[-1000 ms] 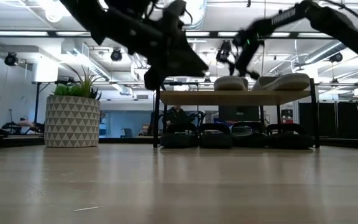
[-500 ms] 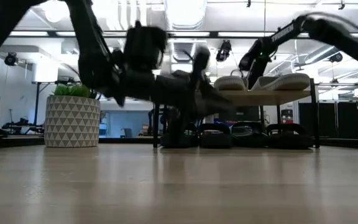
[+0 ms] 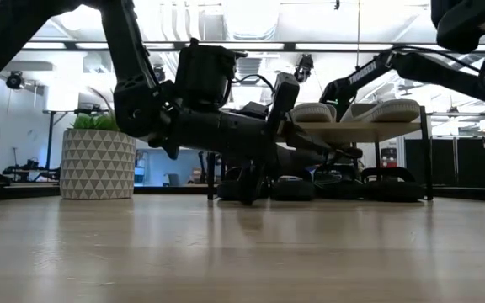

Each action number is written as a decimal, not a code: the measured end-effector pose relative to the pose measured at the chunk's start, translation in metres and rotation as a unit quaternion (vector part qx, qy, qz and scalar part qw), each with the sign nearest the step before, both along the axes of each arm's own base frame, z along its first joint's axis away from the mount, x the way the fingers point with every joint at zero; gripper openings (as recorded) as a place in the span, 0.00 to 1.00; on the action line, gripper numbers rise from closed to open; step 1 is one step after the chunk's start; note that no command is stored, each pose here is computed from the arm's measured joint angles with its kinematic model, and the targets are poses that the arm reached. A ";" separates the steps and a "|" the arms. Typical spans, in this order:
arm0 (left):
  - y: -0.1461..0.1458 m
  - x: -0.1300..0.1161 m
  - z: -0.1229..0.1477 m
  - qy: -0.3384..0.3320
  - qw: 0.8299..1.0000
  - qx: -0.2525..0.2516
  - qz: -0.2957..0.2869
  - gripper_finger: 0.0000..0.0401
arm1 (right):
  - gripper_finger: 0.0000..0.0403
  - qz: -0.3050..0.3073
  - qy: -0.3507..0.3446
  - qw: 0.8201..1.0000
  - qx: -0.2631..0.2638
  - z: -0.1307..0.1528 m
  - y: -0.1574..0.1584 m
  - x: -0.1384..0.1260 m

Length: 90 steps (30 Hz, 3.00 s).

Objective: Pick and place slides into the shelf
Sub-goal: Put the black slipper under the shelf

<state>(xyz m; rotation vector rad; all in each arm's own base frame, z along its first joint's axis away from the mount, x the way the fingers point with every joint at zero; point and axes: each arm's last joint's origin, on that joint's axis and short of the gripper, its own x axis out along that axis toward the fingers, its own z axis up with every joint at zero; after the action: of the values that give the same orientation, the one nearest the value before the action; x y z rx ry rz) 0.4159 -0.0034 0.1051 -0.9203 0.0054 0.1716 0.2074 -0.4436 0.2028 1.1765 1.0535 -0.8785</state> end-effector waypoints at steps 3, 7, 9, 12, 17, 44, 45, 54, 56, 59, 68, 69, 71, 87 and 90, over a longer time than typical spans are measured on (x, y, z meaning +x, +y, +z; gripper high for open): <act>0.000 0.000 0.000 0.001 1.000 0.000 -0.001 0.17 | 0.11 0.001 0.005 1.000 0.022 -0.003 0.003 0.000; 0.000 0.000 0.000 0.001 1.000 0.000 -0.001 0.17 | 0.11 0.003 -0.007 0.998 0.059 -0.002 0.009 -0.002; 0.000 0.000 0.000 0.001 1.000 0.000 -0.001 0.17 | 0.11 0.003 -0.008 0.997 0.071 -0.002 0.011 -0.003; 0.000 0.000 0.000 0.001 1.000 0.000 -0.002 0.17 | 0.11 0.006 -0.004 0.997 0.081 -0.002 0.014 -0.001; -0.001 0.000 0.000 0.003 1.000 0.010 -0.004 0.17 | 0.11 0.018 0.003 0.995 0.094 -0.006 0.022 0.008; -0.002 0.000 0.007 -0.008 1.000 -0.017 -0.012 0.17 | 0.11 0.082 0.071 0.987 0.122 0.004 0.066 0.019; -0.002 0.000 0.007 -0.009 1.000 -0.017 -0.012 0.17 | 0.11 0.081 0.070 0.989 0.106 0.005 0.064 0.019; -0.001 0.000 0.008 -0.009 1.000 -0.002 -0.001 0.17 | 0.11 0.041 0.038 0.998 -0.015 0.027 0.035 0.013; -0.001 -0.001 0.016 -0.014 1.000 0.020 0.007 0.17 | 0.11 0.036 0.045 0.996 -0.071 0.040 0.028 0.015; 0.000 -0.003 0.041 -0.032 0.998 0.059 0.006 0.17 | 0.11 0.018 0.026 0.986 -0.163 0.073 0.019 0.017; -0.021 -0.059 0.090 0.318 0.931 0.176 -0.027 0.17 | 0.11 0.025 -0.040 0.941 -0.334 0.163 0.048 0.013; -0.023 -0.068 0.094 0.341 0.923 0.175 -0.022 0.17 | 0.11 0.029 -0.044 0.938 -0.343 0.171 0.054 0.013; -0.024 -0.083 0.096 0.375 0.913 0.163 -0.016 0.17 | 0.11 0.038 -0.048 0.932 -0.357 0.186 0.065 0.013; -0.018 -0.051 0.038 0.342 0.929 0.139 0.002 0.17 | 0.11 0.033 -0.106 0.881 -0.460 0.281 0.142 -0.023; -0.016 -0.044 0.029 0.330 0.934 0.138 0.006 0.17 | 0.11 0.033 -0.114 0.871 -0.477 0.294 0.156 -0.029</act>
<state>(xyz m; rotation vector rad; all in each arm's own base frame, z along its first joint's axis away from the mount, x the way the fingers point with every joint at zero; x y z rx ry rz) 0.3715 -0.0195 0.1342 -0.5477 0.5871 0.4749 0.1783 -0.2873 0.4971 0.3764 0.3448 -0.9953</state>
